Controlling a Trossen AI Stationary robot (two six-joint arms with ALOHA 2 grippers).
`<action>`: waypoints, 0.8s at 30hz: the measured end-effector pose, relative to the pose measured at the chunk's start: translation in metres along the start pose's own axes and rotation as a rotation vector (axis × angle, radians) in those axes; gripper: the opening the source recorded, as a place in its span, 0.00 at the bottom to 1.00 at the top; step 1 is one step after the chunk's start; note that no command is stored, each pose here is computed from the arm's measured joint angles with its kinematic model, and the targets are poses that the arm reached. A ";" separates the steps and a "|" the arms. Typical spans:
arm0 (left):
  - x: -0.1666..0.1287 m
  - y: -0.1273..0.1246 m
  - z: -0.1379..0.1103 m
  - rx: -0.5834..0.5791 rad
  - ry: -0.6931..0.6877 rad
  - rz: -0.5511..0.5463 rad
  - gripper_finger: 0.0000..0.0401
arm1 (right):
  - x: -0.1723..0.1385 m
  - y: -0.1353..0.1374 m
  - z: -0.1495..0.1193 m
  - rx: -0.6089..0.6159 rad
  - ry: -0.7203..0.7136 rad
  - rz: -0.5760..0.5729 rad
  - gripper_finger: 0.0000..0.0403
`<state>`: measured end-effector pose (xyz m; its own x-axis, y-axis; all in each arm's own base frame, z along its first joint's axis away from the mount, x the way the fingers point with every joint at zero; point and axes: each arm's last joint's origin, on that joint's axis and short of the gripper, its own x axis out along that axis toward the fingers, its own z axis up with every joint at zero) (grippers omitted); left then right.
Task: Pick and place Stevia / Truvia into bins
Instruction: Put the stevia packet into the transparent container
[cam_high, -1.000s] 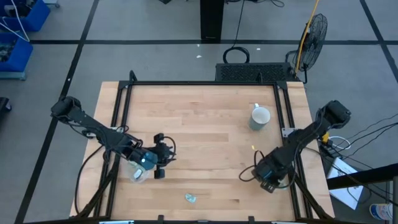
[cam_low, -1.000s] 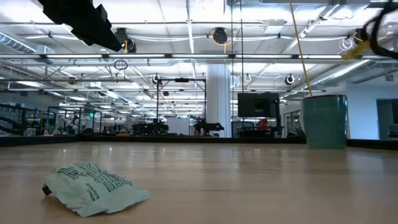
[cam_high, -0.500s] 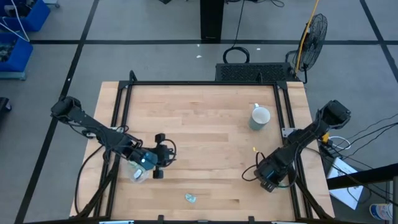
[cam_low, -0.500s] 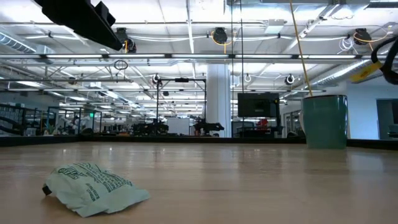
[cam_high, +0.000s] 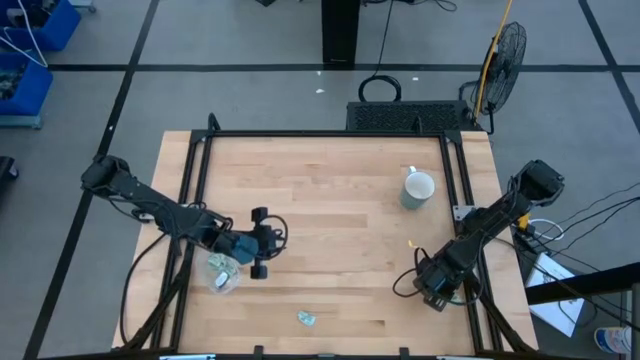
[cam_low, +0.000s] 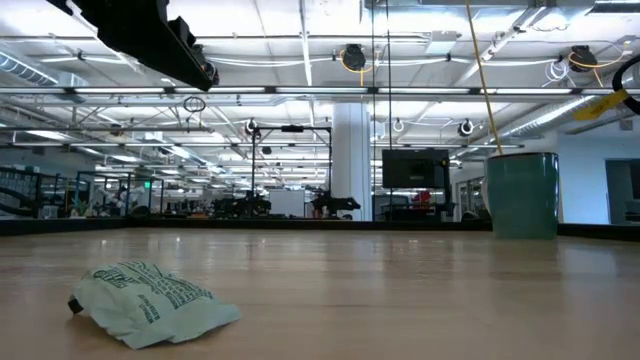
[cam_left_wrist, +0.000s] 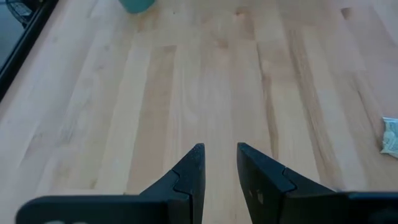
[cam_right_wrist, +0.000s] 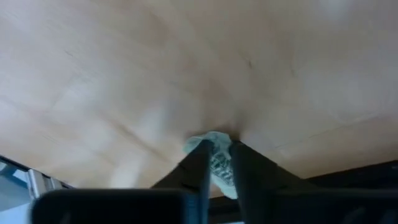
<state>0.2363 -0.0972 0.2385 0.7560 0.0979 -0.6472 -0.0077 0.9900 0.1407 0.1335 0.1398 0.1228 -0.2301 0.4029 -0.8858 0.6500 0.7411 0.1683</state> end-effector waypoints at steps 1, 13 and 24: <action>0.000 0.001 0.000 -0.001 0.001 0.002 0.25 | 0.000 0.000 0.000 -0.004 -0.002 0.003 0.11; 0.005 0.012 0.002 0.040 0.008 0.038 0.25 | -0.021 0.039 0.033 -0.326 -0.571 0.342 0.01; 0.011 0.033 0.007 0.056 -0.004 0.126 0.25 | -0.102 0.041 0.104 -0.691 -1.492 0.121 0.00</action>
<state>0.2491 -0.0643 0.2408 0.7536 0.2210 -0.6191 -0.0669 0.9627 0.2623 0.2586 0.0731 0.1751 0.9171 -0.0648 -0.3933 0.0915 0.9946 0.0495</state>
